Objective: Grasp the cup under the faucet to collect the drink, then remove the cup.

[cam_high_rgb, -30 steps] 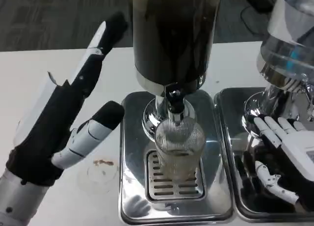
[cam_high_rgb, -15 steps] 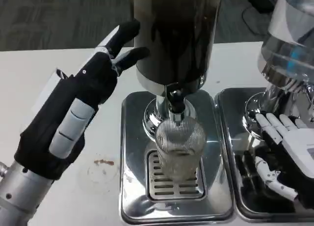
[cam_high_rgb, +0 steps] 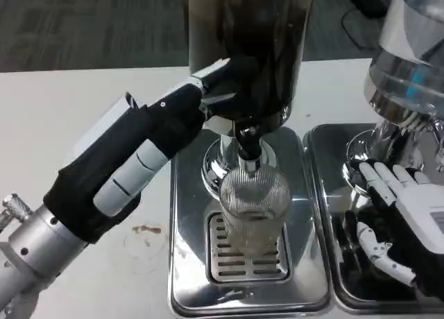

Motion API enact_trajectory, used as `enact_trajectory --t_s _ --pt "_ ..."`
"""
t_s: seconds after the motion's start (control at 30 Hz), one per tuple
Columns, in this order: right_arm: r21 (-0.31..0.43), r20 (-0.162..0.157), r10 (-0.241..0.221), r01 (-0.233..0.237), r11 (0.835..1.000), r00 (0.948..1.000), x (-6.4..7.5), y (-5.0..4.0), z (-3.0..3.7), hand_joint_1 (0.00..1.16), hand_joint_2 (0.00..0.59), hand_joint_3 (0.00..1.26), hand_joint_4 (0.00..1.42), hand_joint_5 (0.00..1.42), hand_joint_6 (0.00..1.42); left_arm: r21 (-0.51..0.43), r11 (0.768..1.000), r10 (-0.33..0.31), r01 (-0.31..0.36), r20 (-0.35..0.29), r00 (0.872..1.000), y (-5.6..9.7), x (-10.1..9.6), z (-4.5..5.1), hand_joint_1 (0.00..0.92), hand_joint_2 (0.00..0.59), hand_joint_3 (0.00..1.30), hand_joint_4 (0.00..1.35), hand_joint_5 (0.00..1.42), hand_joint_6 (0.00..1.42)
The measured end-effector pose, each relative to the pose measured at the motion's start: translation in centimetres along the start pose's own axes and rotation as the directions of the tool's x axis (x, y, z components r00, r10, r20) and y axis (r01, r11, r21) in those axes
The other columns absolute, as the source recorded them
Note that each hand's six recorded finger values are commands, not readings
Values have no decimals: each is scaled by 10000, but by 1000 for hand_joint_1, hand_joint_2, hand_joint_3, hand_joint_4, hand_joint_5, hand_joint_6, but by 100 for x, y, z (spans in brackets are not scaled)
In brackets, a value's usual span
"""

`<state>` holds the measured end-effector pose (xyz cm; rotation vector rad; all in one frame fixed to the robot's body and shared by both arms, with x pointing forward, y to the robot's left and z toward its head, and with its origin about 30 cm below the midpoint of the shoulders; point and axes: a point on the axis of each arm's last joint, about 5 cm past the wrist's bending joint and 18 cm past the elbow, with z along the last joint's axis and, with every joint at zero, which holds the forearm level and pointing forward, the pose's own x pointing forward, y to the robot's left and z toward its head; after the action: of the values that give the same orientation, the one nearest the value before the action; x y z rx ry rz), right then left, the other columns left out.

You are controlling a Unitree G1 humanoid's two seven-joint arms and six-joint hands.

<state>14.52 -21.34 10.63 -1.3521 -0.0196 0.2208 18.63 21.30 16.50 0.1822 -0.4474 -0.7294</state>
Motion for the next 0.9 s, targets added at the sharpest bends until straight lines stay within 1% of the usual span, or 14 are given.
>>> enact_trajectory --t_s 0.2,0.37,0.5,0.6,0.63,0.8,0.9 --pt "25 -25 -19 19 10000 10000 8 -2 0 24 555 0 0 0 0 147 9975 -687 691 -262 9973 13 58 6 0 150 157 0 144 50" --pt "78 -120 -43 44 10000 9999 11 1 2 24 555 0 0 0 0 670 9861 -1482 1523 -618 9870 55 96 39 0 167 156 0 131 29" --pt "127 -175 -136 138 9998 9998 13 6 6 24 555 0 0 0 0 1020 9772 -1793 1864 -751 9809 92 125 69 0 176 147 0 118 19" --pt "196 -248 -195 200 9996 9995 15 13 13 23 555 0 0 0 0 1325 9642 -2190 2299 -916 9714 124 142 95 0 180 147 0 117 15" --pt "242 -278 -228 234 9994 9994 16 18 19 23 555 0 0 0 0 1443 9559 -2439 2558 -949 9651 128 155 100 0 189 147 0 116 11" --pt "381 -351 -295 308 9988 9990 19 36 41 23 555 0 0 0 0 1725 9427 -2724 2857 -971 9573 140 166 105 0 196 147 0 113 9" --pt "419 -352 -269 283 9987 9990 21 49 57 23 555 0 0 0 0 2357 9207 -2949 3111 -1021 9501 164 167 136 0 208 147 0 106 7"
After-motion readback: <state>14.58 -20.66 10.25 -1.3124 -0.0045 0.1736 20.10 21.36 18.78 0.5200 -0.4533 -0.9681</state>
